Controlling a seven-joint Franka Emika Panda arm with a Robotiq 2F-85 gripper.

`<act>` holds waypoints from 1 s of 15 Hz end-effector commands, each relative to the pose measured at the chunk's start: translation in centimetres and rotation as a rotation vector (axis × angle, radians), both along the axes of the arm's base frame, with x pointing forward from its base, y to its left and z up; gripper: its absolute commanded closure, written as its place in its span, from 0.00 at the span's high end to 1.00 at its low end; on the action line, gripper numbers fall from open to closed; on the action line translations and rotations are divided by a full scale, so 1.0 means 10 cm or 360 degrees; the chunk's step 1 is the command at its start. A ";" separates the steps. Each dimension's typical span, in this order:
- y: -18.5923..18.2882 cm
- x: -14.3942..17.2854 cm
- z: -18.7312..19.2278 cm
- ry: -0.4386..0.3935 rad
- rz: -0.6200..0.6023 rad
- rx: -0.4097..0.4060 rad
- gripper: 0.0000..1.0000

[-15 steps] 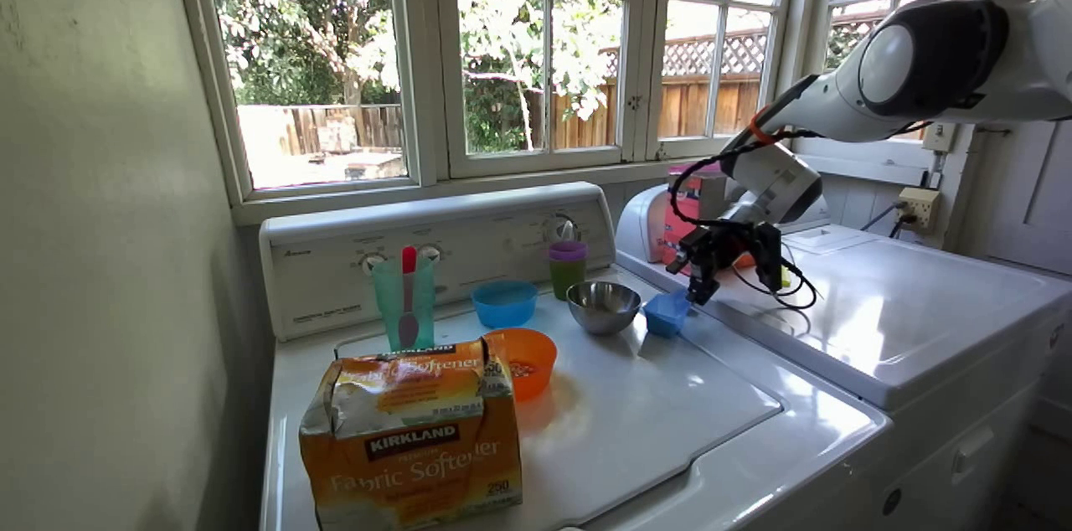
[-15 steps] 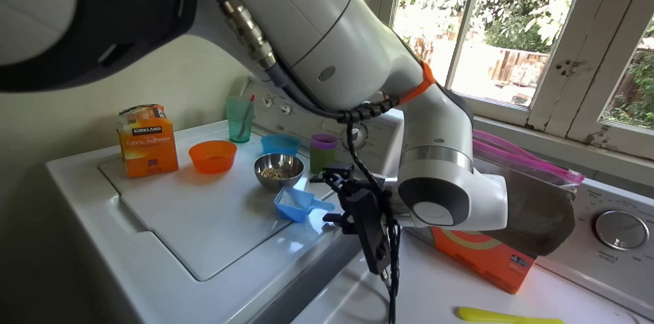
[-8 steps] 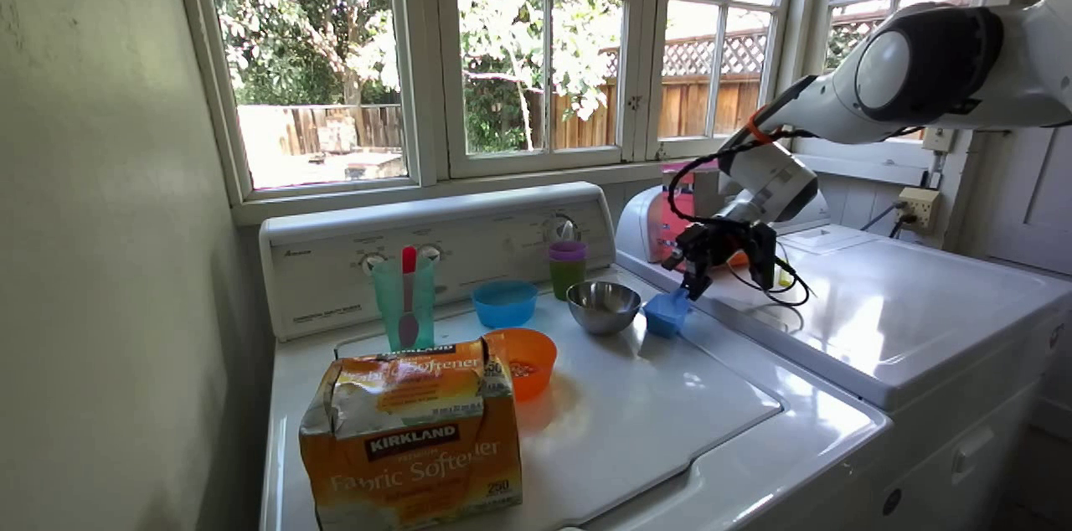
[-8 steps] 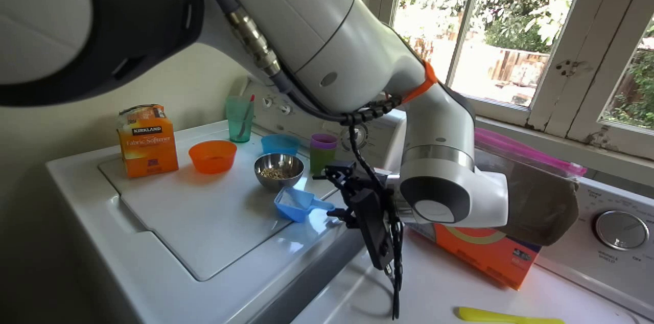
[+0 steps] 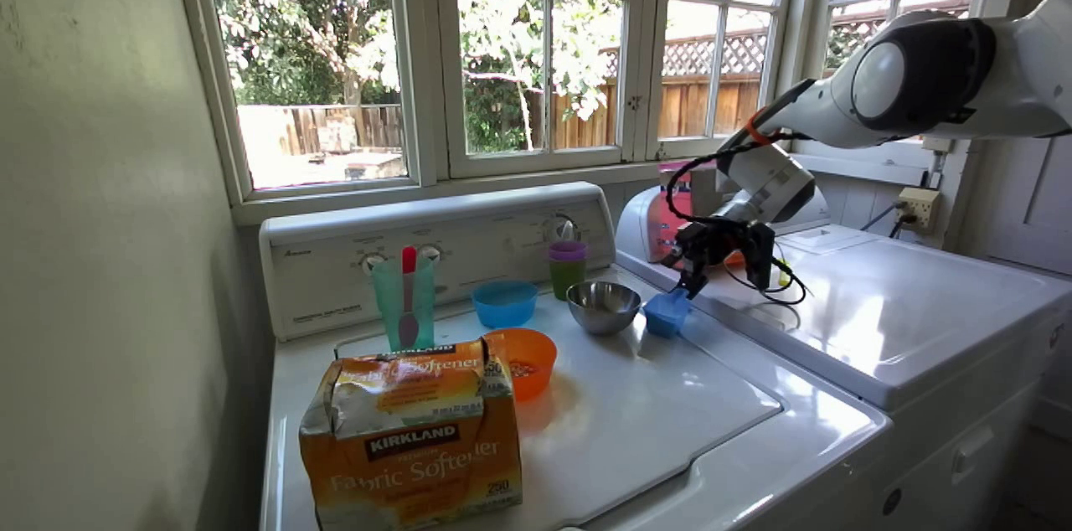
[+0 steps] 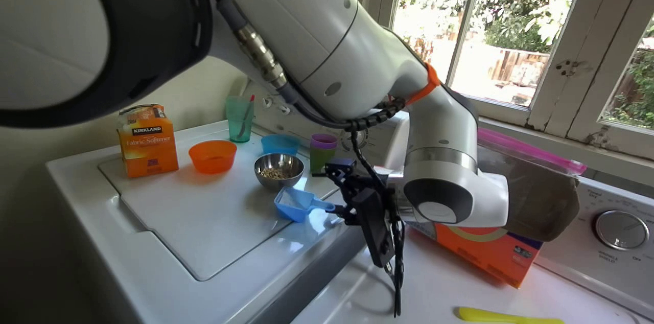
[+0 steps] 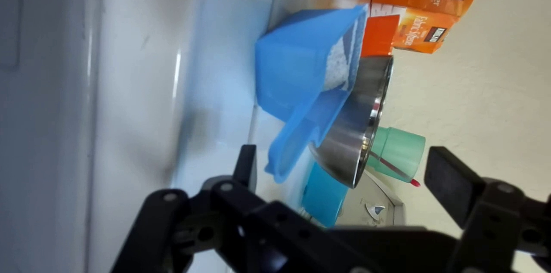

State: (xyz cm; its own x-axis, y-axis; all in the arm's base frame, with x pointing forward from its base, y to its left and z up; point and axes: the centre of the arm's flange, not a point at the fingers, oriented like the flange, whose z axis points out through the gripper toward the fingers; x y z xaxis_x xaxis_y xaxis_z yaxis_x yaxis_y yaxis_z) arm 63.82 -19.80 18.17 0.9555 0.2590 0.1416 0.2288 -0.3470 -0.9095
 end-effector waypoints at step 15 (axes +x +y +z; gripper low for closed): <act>-0.05 0.00 -0.12 0.0163 -0.0088 0.0161 1.00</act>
